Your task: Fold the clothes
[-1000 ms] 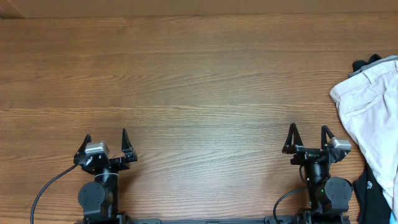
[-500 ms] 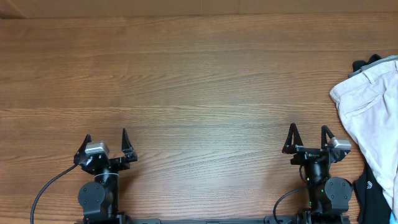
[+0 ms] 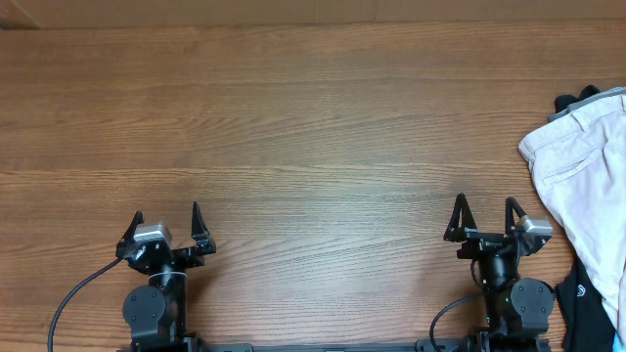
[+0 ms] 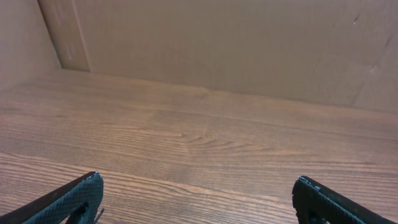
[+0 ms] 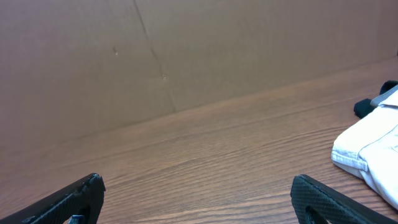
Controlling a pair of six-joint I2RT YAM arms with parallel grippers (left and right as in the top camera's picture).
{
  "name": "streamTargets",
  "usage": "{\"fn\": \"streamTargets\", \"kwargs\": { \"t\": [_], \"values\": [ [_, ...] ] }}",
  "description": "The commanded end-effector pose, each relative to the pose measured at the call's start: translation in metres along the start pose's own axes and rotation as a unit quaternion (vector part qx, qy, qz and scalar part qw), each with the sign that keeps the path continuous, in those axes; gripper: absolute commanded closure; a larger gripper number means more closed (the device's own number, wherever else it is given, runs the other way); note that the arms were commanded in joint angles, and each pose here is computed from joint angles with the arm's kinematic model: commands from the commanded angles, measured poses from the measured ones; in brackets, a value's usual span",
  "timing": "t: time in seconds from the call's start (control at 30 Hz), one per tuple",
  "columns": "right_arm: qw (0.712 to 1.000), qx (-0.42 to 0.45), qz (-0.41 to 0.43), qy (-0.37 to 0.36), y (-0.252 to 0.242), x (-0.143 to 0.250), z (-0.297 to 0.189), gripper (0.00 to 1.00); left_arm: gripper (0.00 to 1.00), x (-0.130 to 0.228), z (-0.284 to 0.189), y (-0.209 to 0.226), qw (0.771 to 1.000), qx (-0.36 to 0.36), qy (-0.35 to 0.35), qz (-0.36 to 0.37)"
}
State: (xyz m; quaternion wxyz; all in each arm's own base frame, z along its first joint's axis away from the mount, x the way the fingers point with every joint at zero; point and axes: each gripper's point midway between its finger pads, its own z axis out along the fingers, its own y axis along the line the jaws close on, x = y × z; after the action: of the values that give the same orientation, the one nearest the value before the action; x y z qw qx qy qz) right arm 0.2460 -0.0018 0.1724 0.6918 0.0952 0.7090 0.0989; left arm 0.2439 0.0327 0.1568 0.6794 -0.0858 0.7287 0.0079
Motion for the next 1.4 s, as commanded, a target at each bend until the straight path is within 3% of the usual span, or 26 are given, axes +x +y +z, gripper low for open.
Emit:
{"fn": "streamTargets", "kwargs": {
  "t": [0.0,0.37,0.5,0.6,0.77,0.9,1.1,1.23,1.37],
  "values": [
    [1.0,0.008,-0.005,-0.001,-0.003,0.002,0.001,0.0,0.0,0.002,0.001,0.001,1.0,-0.001,0.004,0.001],
    [1.0,0.007,-0.005,-0.001,-0.003,0.002,0.001,0.0,0.0,0.002,0.001,0.001,1.0,-0.001,0.004,0.001],
    [0.999,-0.033,0.028,0.007,0.011,0.004,0.0,0.0,0.0,-0.011,0.0,-0.002,1.0,0.005,-0.023,0.0],
    [0.992,-0.088,0.083,0.022,0.03,0.006,-0.002,0.0,0.0,-0.008,-0.003,-0.032,0.994,0.095,-0.01,-0.055],
    [0.966,-0.194,0.156,0.074,0.068,0.014,-0.014,0.0,0.0,0.002,-0.025,-0.089,0.953,0.266,0.05,-0.136],
    [0.947,-0.263,0.149,0.105,0.091,0.021,-0.027,0.0,0.0,0.007,-0.038,-0.108,0.93,0.324,0.08,-0.155],
    [0.951,-0.271,0.116,0.096,0.093,0.018,-0.029,0.0,0.0,0.01,-0.064,-0.134,0.884,0.417,0.121,-0.175],
    [0.954,-0.278,0.086,0.075,0.101,-0.008,-0.034,0.0,0.0,-0.018,-0.077,-0.143,0.871,0.456,0.085,-0.16],
    [0.956,-0.28,0.064,0.058,0.113,-0.055,-0.043,0.0,0.0,-0.092,-0.095,-0.145,0.885,0.454,-0.018,-0.102]
  ]
}}
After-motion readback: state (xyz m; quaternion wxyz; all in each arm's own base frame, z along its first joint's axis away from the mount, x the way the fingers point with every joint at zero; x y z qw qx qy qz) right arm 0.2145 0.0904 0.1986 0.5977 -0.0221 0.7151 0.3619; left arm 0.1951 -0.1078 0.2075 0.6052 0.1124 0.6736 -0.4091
